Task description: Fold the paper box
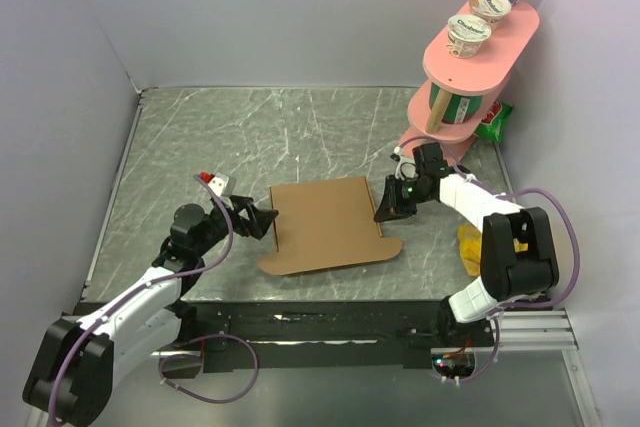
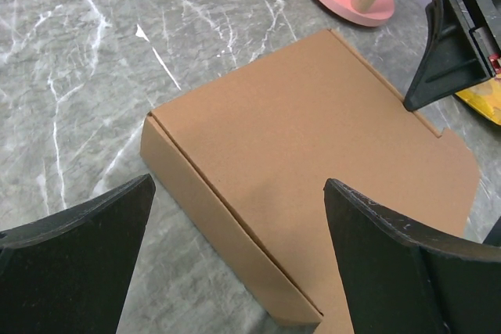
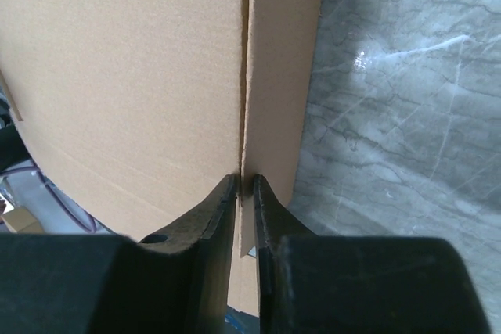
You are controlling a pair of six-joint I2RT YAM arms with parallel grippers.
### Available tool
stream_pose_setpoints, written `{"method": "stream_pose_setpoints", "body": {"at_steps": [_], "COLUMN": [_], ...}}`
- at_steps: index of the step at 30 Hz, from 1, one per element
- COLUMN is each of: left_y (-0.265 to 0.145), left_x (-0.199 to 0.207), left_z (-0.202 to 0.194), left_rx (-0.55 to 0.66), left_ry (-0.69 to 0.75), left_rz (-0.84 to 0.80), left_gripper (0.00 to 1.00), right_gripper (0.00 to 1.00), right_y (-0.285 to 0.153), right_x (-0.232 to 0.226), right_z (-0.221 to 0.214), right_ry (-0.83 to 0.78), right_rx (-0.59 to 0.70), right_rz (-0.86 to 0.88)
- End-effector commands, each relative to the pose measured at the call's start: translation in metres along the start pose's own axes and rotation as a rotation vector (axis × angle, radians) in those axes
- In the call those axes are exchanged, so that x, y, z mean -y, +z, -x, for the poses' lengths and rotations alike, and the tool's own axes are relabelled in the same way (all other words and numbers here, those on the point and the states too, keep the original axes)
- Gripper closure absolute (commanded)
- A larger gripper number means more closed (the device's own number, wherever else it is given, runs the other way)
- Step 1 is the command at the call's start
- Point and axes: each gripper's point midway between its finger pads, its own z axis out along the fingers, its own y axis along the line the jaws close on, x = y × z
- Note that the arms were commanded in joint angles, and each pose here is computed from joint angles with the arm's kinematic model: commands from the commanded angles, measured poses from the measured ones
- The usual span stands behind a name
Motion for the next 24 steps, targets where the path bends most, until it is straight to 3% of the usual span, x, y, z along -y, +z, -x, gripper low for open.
{"method": "stream_pose_setpoints", "body": {"at_steps": [1,2,7,12,14,15,16,18,20,21,23,24], "left_y": [0.002,0.002,0.007,0.028,0.031,0.03,0.03,0.029,0.027,0.025,0.02,0.019], "left_x": [0.012,0.013,0.015,0.005,0.003,0.002,0.002,0.004,0.008,0.009,0.014,0.015], "left_z": [0.023,0.025,0.029,0.029,0.027,0.029,0.029,0.035,0.046,0.047,0.061,0.064], "left_rx": [0.067,0.071,0.093,0.019,0.02,0.03,0.035,0.036,0.05,0.046,0.074,0.081], "left_ry": [0.032,0.032,0.03,-0.073,-0.099,-0.129,-0.145,-0.186,-0.212,-0.24,-0.251,-0.259], "left_rz": [-0.054,-0.06,-0.078,-0.021,-0.012,-0.005,-0.002,0.004,-0.005,-0.004,-0.014,-0.018], "left_gripper": [0.04,0.04,0.04,0.04,0.04,0.04,0.04,0.04,0.04,0.04,0.04,0.04], "right_gripper": [0.94,1.0,1.0,1.0,0.76,0.5,0.4,0.26,0.21,0.1,0.09,0.01], "right_y": [-0.006,-0.007,-0.015,-0.027,-0.041,-0.046,-0.06,-0.066,-0.08,-0.071,-0.077,-0.069], "right_x": [0.032,0.03,0.019,0.016,0.006,0.003,-0.007,-0.027,-0.043,-0.071,-0.087,-0.094], "right_z": [-0.007,-0.007,-0.009,-0.002,0.01,0.013,0.02,0.023,0.027,0.014,0.015,0.005], "right_ry": [0.06,0.067,0.106,0.107,0.054,0.033,-0.017,-0.175,-0.362,-0.498,-0.666,-0.725], "right_rx": [-0.045,-0.044,-0.03,0.012,0.093,0.124,0.189,0.25,0.34,0.327,0.399,0.397], "right_rz": [-0.112,-0.103,-0.032,-0.035,-0.028,-0.043,-0.048,-0.074,-0.161,-0.155,-0.222,-0.213]}}
